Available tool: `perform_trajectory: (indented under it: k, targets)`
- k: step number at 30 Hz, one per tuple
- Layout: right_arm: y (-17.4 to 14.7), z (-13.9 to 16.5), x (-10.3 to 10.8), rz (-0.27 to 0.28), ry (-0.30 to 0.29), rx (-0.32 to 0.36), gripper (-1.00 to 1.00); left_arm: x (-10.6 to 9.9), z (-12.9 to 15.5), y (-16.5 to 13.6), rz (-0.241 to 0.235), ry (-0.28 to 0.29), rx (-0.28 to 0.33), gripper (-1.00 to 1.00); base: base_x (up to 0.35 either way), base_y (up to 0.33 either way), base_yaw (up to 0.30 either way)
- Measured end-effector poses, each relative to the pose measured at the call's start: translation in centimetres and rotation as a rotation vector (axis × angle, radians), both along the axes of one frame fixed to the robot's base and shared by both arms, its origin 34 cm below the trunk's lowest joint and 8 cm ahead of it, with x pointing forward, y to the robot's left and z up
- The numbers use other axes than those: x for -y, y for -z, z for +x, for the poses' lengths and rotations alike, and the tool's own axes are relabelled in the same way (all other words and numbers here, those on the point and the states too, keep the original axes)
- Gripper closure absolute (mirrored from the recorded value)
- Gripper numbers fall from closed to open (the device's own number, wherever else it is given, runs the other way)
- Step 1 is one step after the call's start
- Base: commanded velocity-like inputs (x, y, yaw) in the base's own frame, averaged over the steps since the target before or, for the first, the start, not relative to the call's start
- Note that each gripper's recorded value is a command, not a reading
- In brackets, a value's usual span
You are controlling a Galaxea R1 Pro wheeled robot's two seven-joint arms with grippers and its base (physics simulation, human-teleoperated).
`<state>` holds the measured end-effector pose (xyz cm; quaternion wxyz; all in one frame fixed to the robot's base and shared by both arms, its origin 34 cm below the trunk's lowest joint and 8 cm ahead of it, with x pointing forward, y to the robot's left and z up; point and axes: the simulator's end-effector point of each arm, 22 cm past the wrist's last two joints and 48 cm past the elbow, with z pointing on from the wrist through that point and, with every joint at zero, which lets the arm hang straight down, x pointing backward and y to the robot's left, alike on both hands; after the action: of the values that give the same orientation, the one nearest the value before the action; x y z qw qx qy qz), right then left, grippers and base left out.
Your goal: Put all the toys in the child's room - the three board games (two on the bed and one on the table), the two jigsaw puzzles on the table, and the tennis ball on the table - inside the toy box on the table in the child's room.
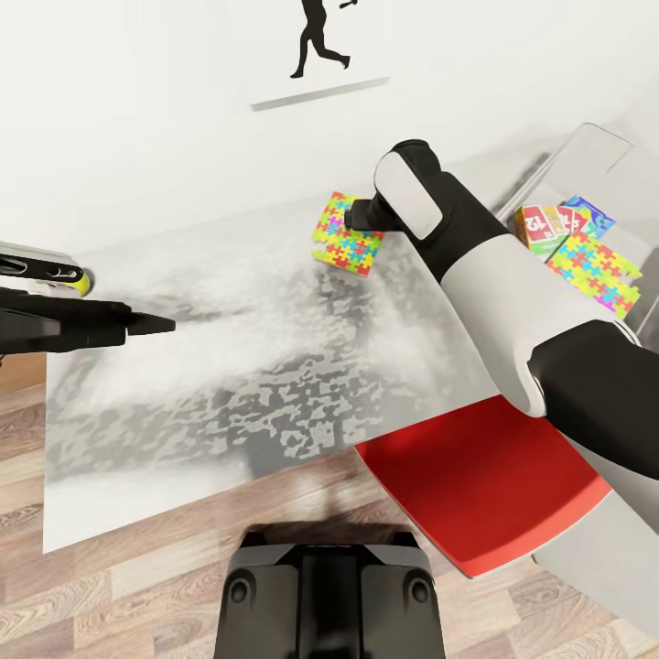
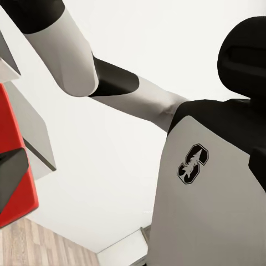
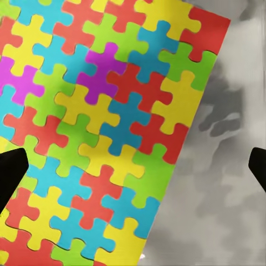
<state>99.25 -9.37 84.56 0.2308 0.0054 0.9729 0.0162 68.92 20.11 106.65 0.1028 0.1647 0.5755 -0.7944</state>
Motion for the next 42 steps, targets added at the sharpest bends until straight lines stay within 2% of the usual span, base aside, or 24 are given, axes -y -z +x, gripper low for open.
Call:
perform_trajectory:
  k: [7, 42]
  targets:
    - [0.0, 0.37, 0.04, 0.008, 0.017, 0.019, -1.0, 0.02, -0.02, 0.04, 0.001, 0.0, 0.0, -1.0, 0.0, 0.0, 0.0]
    - [-0.25, 0.34, -0.36, 0.021, 0.013, 0.018, -1.0, 0.01, -0.01, 0.07, 0.003, 0.0, 0.001, -1.0, 0.0, 0.0, 0.0]
